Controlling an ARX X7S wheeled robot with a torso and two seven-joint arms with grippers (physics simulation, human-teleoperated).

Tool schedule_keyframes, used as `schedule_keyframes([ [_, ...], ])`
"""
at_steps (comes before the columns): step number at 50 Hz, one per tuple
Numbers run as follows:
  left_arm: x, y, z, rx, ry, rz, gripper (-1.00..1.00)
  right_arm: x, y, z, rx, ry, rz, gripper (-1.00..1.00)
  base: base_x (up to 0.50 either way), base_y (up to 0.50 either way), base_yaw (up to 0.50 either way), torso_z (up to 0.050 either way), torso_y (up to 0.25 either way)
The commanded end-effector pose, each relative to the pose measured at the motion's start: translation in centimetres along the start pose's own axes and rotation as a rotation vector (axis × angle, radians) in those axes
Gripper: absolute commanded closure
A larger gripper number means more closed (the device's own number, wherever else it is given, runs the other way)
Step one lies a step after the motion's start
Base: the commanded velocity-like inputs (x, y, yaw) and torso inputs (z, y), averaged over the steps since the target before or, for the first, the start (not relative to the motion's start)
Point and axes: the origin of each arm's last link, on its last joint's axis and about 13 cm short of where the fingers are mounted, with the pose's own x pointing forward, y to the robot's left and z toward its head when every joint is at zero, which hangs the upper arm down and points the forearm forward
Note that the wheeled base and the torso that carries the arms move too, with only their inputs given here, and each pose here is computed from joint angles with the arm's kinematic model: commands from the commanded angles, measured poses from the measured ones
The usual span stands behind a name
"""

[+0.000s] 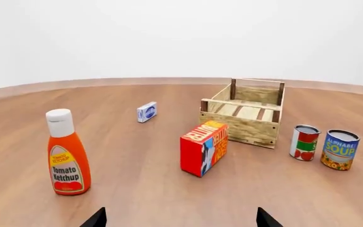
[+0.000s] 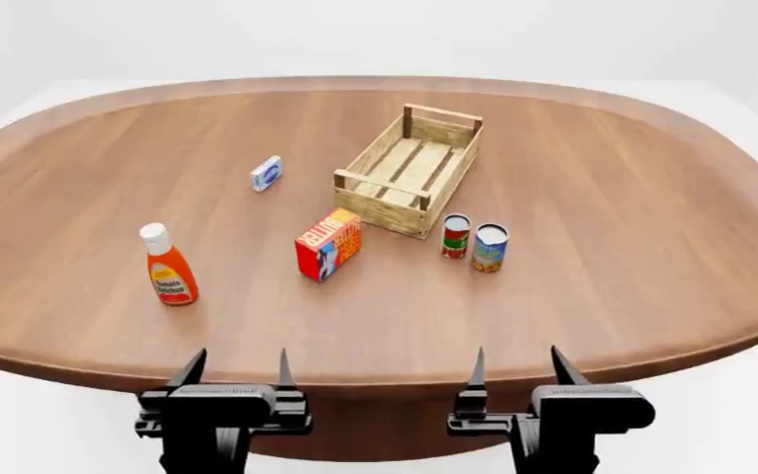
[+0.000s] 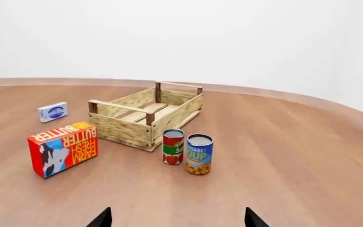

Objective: Pick up the ketchup, and put it in the wooden tray.

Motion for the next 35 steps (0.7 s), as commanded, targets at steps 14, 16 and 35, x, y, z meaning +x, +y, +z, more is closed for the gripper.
schedule_keyframes([
  [14,1.7,0.4,6.3,0.01,-0.036,-0.093,-1.0,1.8,-1.9,7.9,-0.091,-0.045,0.035,-1.0,0.0,0.0,0.0,0.0,0.0],
  [16,1.9,0.4,6.9,0.011,-0.041,-0.106,-1.0,2.0,-2.0,8.5,-0.099,-0.045,0.039,-1.0,0.0,0.0,0.0,0.0,0.0],
  [35,3.7,0.4,13.5,0.031,-0.125,-0.187,-1.0,3.9,-3.2,14.2,-0.168,-0.046,0.093,-1.0,0.04,0.0,0.0,0.0,0.0],
])
